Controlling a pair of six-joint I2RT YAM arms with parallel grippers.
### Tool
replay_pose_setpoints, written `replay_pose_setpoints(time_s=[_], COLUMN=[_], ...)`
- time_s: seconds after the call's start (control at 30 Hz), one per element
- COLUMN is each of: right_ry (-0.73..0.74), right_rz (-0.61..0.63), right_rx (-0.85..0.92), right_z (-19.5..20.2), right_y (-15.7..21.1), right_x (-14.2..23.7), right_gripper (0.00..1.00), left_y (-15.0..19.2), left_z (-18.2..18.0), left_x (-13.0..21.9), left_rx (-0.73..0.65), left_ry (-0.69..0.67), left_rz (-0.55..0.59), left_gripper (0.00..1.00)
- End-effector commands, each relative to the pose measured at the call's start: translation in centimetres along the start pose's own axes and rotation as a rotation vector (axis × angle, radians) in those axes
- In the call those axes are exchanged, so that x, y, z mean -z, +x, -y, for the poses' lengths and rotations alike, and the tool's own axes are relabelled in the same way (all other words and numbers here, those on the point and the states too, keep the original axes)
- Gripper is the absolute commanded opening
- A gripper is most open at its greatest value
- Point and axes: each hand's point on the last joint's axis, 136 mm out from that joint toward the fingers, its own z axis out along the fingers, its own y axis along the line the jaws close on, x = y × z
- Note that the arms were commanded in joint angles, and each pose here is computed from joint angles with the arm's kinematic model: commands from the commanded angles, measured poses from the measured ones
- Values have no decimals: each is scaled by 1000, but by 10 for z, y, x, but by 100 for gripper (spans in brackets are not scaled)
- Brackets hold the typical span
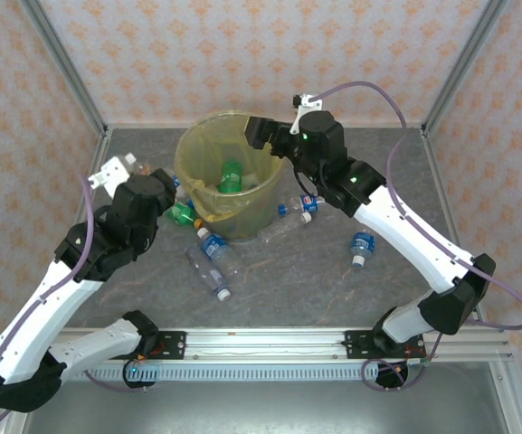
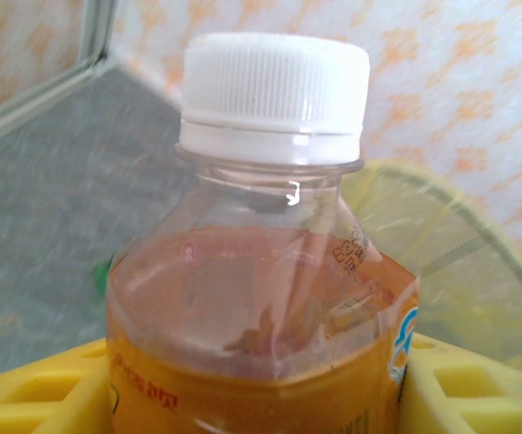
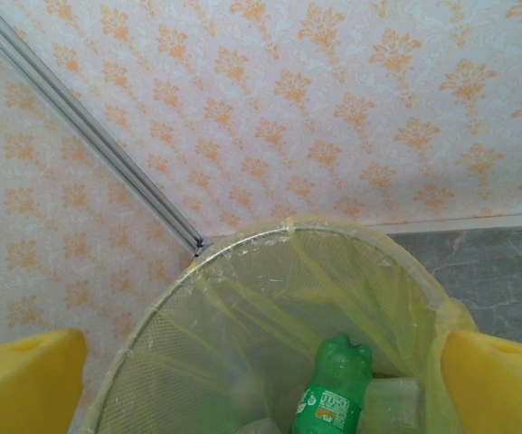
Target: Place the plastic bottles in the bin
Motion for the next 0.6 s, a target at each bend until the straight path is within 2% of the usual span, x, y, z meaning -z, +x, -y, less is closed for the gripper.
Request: replay_pose_setpoints(time_s=[0.0,0.23,0.57], right_ry=[12,91,320], right_rz=[54,102,168], right_rx=[0,-23,-79], right_z=[2,23,81], right_y=[-12,-15,-9], right_x=[14,30,68], right_gripper=[100,100,100], left_y=[-35,-38,3], left_z=[40,111,154], left_x=[-3,-29,-64], left_rx=[-93,-218,-318], left_ry=[69,178,275], left_rz=[119,115,14], left_gripper=[60,60,62])
